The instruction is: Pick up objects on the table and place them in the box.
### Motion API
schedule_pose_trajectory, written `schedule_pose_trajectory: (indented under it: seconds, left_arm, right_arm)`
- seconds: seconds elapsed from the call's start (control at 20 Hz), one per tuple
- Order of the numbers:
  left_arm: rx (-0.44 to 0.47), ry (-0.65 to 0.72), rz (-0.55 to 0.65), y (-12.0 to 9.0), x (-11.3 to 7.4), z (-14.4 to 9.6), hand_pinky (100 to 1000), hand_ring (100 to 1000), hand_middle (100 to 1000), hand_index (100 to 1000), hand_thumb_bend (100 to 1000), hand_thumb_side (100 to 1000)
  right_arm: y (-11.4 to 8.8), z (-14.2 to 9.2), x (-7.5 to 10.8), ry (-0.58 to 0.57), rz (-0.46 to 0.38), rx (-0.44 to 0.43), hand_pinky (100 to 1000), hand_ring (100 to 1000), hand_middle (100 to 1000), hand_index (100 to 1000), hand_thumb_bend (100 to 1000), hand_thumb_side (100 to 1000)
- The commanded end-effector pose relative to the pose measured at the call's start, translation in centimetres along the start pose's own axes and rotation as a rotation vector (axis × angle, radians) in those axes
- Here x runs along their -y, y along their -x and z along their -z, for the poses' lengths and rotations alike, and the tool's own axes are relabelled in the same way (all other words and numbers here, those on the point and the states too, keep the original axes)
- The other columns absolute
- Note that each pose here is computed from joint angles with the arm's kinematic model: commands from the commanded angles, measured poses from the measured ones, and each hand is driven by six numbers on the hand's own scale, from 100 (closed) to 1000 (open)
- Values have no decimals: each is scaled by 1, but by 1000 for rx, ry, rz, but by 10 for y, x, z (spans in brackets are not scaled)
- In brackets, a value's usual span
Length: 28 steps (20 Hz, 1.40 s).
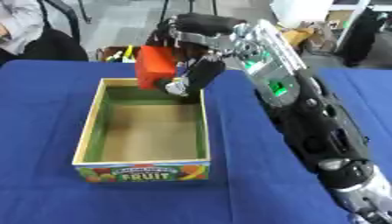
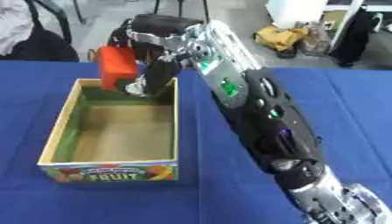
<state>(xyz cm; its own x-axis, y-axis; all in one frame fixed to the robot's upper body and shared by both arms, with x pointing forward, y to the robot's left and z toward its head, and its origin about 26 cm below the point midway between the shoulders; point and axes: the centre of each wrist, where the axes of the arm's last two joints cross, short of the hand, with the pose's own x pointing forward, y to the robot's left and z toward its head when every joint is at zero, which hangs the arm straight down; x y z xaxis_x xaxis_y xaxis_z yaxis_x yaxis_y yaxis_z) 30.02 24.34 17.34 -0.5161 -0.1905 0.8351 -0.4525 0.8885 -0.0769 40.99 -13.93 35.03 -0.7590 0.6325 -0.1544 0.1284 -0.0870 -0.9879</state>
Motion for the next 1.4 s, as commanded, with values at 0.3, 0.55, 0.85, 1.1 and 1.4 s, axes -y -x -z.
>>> schedule_pose_trajectory:
  seconds: [0.3, 0.55, 0.85, 1.1, 1.4]
  left_arm:
    - [32, 7, -13, -8, 0, 3, 223, 449, 467, 444, 100, 813]
    - [36, 8, -14, -9, 0, 4, 222, 448, 467, 438, 100, 813]
    - [38, 10, -19, -10, 2, 4, 223, 447, 467, 440, 100, 813]
    - [42, 11, -23, -10, 2, 5, 223, 446, 467, 441, 100, 812]
    - [44, 12, -25, -11, 3, 5, 223, 446, 467, 441, 100, 812]
  right_arm:
    - [-9, 18, -15, -90, -69, 13, 481, 626, 324, 205, 100, 384]
    - [-1, 30, -35, -210, -119, -10, 483, 632, 334, 209, 100, 368]
    - [7, 41, -51, -337, -168, -27, 484, 640, 349, 219, 100, 352]
    - [13, 46, -62, -408, -198, -39, 490, 649, 358, 218, 100, 348]
    - [13, 50, -64, -398, -196, -26, 505, 694, 474, 422, 100, 365]
